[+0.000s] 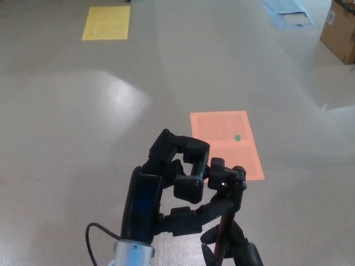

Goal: A phone stand is kept on the floor and the robot uses both its hands to grab it and uses its left hand to extend the phone stand by pulling it upwards

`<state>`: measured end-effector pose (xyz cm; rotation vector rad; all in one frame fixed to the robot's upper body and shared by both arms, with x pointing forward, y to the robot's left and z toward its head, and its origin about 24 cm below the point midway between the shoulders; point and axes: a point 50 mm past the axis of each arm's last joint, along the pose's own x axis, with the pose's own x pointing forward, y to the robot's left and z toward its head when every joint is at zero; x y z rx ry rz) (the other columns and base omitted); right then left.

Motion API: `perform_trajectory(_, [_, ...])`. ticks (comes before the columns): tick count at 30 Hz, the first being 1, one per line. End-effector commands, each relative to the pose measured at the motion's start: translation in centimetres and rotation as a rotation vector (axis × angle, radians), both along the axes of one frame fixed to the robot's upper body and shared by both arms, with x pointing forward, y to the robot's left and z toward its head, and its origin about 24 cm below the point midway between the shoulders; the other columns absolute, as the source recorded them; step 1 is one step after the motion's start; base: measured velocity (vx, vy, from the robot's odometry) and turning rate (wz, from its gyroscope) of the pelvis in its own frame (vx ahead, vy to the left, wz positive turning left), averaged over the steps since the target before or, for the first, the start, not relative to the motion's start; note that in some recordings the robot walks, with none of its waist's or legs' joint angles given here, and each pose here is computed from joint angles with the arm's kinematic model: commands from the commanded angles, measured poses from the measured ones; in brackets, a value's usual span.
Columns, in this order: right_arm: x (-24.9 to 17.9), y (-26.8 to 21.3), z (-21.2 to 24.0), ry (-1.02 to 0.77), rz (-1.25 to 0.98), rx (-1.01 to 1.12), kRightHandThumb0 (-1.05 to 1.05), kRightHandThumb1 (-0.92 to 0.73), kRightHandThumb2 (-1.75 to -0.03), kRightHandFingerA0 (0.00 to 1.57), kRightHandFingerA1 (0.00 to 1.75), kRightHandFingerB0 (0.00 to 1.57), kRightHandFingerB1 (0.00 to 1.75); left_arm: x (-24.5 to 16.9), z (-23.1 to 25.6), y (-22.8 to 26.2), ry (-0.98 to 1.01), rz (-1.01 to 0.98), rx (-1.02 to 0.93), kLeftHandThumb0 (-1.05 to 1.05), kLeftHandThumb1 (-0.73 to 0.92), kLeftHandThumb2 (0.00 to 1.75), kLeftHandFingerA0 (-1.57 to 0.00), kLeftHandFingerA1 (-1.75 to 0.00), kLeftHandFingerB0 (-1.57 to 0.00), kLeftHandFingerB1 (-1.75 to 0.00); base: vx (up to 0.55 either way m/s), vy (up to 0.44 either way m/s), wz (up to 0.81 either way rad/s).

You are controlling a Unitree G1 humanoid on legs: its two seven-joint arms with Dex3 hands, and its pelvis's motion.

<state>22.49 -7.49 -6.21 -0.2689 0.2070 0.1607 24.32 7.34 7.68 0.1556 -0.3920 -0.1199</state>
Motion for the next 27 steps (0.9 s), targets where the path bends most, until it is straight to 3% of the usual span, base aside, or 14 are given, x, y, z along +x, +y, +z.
perform_trajectory(1, [-0.4,0.9,-0.1,0.000,-0.007,0.054,-0.53,-0.90,-0.75,1.27,1.75,1.11,1.75,0.2,1.8,-1.1,-0.053,0.007,-0.034,-0.27,0.78,0.56,-0.71,-1.75,-0.51,-1.75,0.00,0.000,0.00])
perform_trajectory(3, [-0.4,0.8,-0.2,-0.014,-0.011,0.032,-0.54,-0.92,-0.74,1.26,1.75,1.10,1.75,0.6,4.1,-1.3,-0.168,-0.007,-0.008,-0.26,0.77,0.57,-0.74,-1.75,-0.53,-1.75,0.00,0.000,0.00])
perform_trajectory(4, [-0.4,0.5,-0.2,-0.015,-0.013,0.028,-0.54,-0.92,-0.75,1.27,1.75,1.12,1.75,0.8,5.2,-1.6,-0.210,-0.009,-0.011,-0.39,0.58,0.84,-1.09,-1.44,-0.84,-1.30,0.00,0.000,0.00])
perform_trajectory(6, [-0.5,0.4,-0.4,-0.007,-0.022,0.030,-0.49,-0.92,-0.69,1.28,1.75,1.11,1.75,1.2,7.7,-2.0,-0.286,-0.006,-0.004,-0.38,0.57,0.85,-1.13,-1.45,-0.86,-1.30,0.00,0.000,0.00])
perform_trajectory(7, [-0.5,0.4,-0.5,-0.003,-0.026,0.032,-0.49,-0.92,-0.69,1.28,1.75,1.11,1.75,1.2,8.6,-2.1,-0.309,-0.002,0.000,-0.38,0.57,0.85,-1.13,-1.45,-0.86,-1.30,0.00,0.000,0.00])
perform_trajectory(8, [-0.6,0.4,-0.6,0.001,-0.027,0.031,-0.48,-0.92,-0.69,1.28,1.75,1.11,1.75,1.3,9.6,-2.2,-0.339,-0.015,-0.008,-0.23,0.73,0.59,-0.79,-1.75,-0.52,-1.75,0.00,0.000,0.00])
perform_trajectory(9, [-0.7,0.4,-0.8,0.012,-0.031,0.021,-0.71,-0.74,-0.94,1.43,1.75,1.25,1.66,1.4,12.0,-2.7,-0.404,-0.038,-0.020,-0.21,0.70,0.60,-0.84,-1.75,-0.58,-1.75,0.00,0.000,0.00])
perform_trajectory(15, [-0.9,0.5,-1.5,0.043,-0.046,0.002,-0.73,-0.69,-0.90,1.40,1.74,1.24,1.67,0.7,20.6,-4.4,-0.619,-0.157,-0.102,-0.23,0.68,0.60,-0.92,-1.75,-0.66,-1.75,0.00,0.000,0.00])
perform_trajectory(27, [-1.8,0.4,-2.1,0.070,-0.045,0.028,-0.72,-0.69,-0.90,1.42,1.75,1.25,1.67,-0.9,28.3,-4.9,-0.836,-0.179,-0.109,-0.24,0.67,0.59,-0.95,-1.75,-0.69,-1.75,0.00,0.000,0.00])
